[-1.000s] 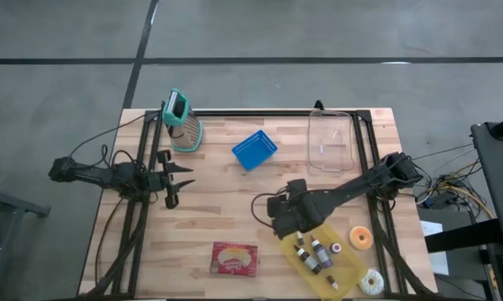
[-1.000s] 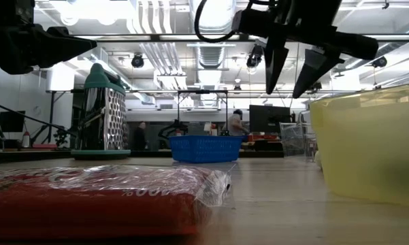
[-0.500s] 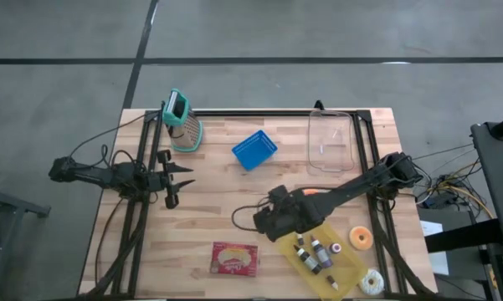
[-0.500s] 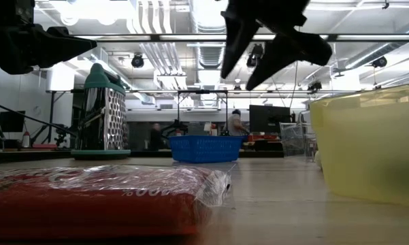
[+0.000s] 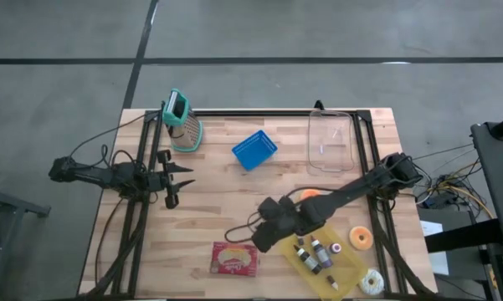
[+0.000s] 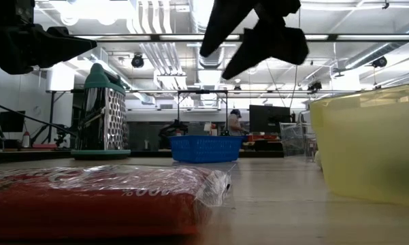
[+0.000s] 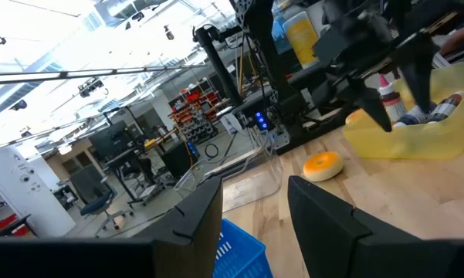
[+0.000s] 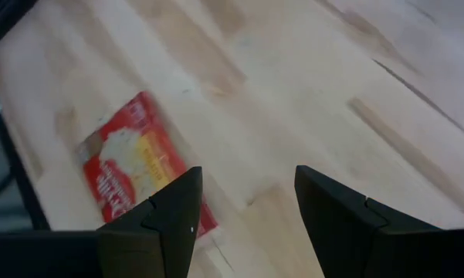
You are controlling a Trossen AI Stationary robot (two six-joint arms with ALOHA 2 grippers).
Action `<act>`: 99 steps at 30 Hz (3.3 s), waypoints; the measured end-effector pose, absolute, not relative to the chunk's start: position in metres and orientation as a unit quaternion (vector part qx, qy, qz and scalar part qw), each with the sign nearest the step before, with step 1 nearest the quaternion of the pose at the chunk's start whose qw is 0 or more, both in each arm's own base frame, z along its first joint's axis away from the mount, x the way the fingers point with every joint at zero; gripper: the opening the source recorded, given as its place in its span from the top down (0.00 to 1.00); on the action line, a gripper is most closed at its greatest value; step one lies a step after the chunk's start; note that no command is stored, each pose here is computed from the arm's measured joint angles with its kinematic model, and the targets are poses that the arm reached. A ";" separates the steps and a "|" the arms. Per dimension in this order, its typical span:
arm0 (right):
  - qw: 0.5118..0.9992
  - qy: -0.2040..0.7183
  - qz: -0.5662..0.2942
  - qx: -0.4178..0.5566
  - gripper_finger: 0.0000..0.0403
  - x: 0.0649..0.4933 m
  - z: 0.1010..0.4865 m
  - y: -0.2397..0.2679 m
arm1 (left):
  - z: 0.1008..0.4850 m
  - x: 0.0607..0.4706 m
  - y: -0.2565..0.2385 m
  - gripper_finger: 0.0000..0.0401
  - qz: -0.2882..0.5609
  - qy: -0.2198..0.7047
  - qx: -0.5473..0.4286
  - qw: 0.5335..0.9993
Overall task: Pick & Place Food Item
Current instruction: Put the popcorn butter into the transparent bin
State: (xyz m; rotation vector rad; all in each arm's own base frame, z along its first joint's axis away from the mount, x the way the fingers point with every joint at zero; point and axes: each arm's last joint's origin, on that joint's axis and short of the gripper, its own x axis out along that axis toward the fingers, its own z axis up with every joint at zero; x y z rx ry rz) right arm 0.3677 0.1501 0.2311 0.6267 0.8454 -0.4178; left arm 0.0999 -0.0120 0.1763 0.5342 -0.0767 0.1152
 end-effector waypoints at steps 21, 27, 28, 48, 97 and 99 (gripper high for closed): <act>0.904 0.395 -0.055 0.154 0.50 0.378 0.186 0.215 | 0.176 0.100 -0.012 0.62 0.057 -0.037 0.264 0.962; 0.900 0.409 -0.058 0.141 0.50 0.382 0.165 0.222 | 0.175 0.101 -0.012 0.62 0.055 -0.032 0.265 0.962; 0.900 0.409 -0.056 0.137 0.50 0.382 0.164 0.223 | 0.176 0.101 -0.012 0.62 0.055 -0.033 0.265 0.962; 0.894 0.432 -0.054 0.107 0.50 0.395 0.117 0.236 | 0.175 0.101 -0.012 0.62 0.055 -0.030 0.266 0.962; 0.902 0.429 -0.009 0.031 0.50 0.417 0.207 0.251 | 0.177 0.101 -0.013 0.62 0.019 -0.059 -0.213 0.975; 0.905 0.425 -0.006 0.034 0.50 0.418 0.211 0.252 | 0.177 0.101 -0.013 0.62 0.021 -0.059 -0.197 0.978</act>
